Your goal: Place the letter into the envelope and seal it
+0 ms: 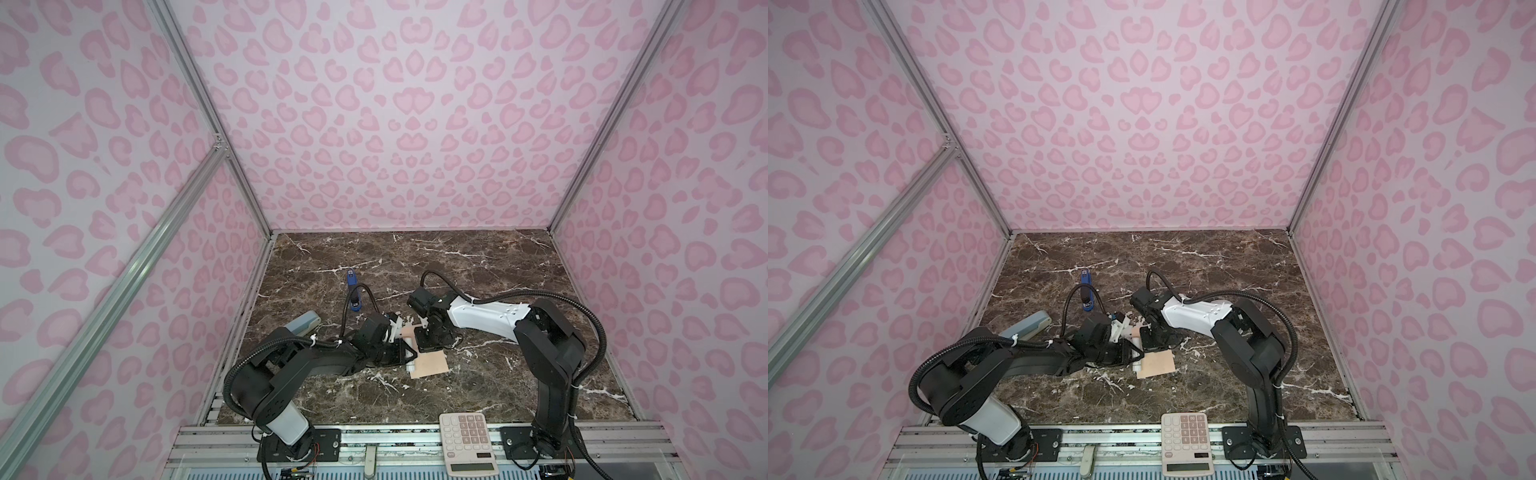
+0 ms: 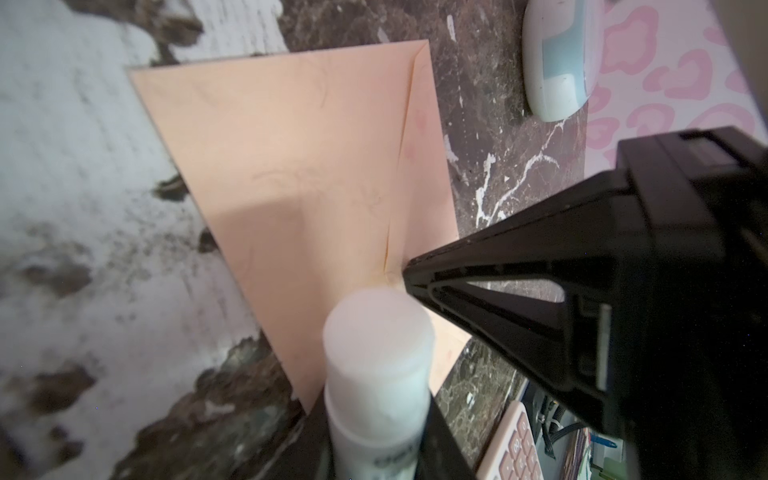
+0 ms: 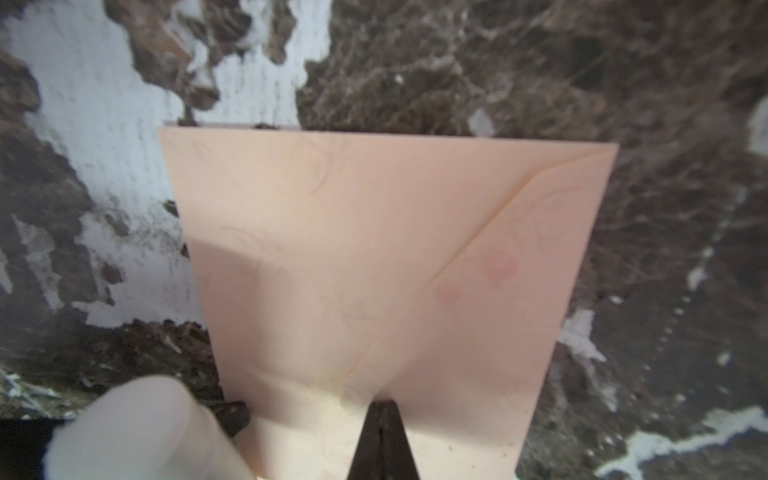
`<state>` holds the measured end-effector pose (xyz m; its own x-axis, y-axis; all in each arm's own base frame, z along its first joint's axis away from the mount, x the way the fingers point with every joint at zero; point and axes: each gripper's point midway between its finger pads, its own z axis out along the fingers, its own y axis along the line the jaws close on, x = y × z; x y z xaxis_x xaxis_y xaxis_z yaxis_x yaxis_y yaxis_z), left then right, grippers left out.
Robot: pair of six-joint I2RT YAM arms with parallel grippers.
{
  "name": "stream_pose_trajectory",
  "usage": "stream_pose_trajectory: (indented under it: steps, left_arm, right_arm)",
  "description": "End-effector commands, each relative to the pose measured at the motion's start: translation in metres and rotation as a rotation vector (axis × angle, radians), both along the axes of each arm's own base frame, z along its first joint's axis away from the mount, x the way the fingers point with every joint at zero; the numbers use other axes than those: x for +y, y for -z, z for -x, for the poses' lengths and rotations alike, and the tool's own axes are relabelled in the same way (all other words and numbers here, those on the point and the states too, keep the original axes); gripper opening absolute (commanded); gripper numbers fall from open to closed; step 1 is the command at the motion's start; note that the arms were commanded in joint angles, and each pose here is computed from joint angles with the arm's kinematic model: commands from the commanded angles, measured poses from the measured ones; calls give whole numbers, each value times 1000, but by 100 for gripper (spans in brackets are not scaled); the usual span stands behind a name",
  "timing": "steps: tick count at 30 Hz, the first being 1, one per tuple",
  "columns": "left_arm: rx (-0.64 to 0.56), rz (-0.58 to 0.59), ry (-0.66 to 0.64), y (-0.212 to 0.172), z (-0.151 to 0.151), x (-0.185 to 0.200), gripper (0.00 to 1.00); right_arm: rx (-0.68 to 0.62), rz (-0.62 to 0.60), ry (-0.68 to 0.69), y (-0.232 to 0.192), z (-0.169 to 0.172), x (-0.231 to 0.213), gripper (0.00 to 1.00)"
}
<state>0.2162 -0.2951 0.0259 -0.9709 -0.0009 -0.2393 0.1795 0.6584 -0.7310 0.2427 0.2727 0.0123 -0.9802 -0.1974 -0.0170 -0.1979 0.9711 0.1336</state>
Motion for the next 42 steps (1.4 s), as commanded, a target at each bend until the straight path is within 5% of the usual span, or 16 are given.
stream_pose_trajectory:
  steps: [1,34,42]
  left_arm:
    - [-10,15,11,-3,0,-2,4]
    - [-12,18,16,-5,1,-2,4]
    - [-14,20,18,-8,0,-3,4]
  right_arm:
    - [10,88,9,15,5,-15,6]
    - [18,94,-9,17,8,-11,18]
    - [8,90,-14,12,6,-11,0]
